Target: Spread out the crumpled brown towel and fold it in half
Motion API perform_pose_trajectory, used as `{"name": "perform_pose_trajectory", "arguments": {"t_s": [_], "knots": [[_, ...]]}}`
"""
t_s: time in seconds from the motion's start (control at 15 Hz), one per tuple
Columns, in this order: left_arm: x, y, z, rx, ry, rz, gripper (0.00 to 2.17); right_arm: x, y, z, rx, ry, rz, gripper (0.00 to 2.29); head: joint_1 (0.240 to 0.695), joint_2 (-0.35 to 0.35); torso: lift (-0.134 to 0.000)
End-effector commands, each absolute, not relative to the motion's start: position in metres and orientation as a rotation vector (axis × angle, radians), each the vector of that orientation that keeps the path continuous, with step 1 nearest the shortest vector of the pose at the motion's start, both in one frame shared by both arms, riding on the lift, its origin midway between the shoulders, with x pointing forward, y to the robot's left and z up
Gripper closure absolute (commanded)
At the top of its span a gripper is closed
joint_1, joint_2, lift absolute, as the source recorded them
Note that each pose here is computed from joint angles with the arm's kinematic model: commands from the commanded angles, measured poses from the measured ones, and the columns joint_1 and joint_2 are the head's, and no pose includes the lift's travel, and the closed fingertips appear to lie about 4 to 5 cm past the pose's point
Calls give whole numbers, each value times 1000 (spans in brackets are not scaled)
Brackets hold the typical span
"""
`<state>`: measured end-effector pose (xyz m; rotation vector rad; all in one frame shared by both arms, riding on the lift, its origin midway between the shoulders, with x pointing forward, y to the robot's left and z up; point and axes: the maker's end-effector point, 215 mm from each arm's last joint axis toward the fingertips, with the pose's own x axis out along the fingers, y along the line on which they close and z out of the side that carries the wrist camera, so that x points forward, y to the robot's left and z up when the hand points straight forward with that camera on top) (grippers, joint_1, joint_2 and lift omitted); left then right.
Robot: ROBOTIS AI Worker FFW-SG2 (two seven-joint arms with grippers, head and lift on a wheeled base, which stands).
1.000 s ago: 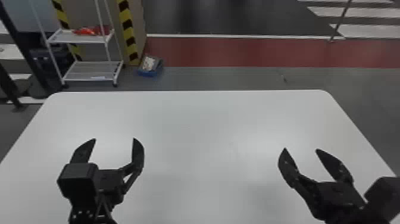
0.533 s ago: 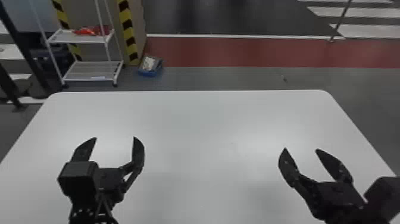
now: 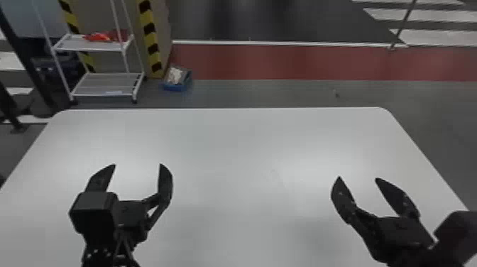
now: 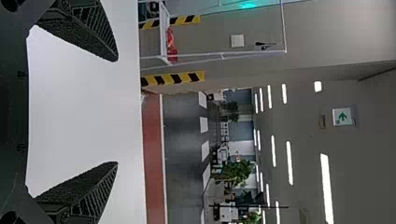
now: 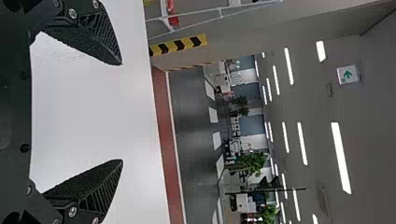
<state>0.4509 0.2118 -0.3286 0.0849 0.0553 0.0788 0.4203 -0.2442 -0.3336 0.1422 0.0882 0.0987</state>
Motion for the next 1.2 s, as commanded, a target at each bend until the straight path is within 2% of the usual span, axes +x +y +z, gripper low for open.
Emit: {"name": "perform_pose_trajectory", "arguments": {"t_s": [0.0,1.13], "knots": [[451,211,-329,86,57,78,87,420,-244,-333,142,88,100,144,695,-42,-128],[448,202,-331,80,63,61,83,412,-251,-333,145,100,92,144,695,-64,-128]]}}
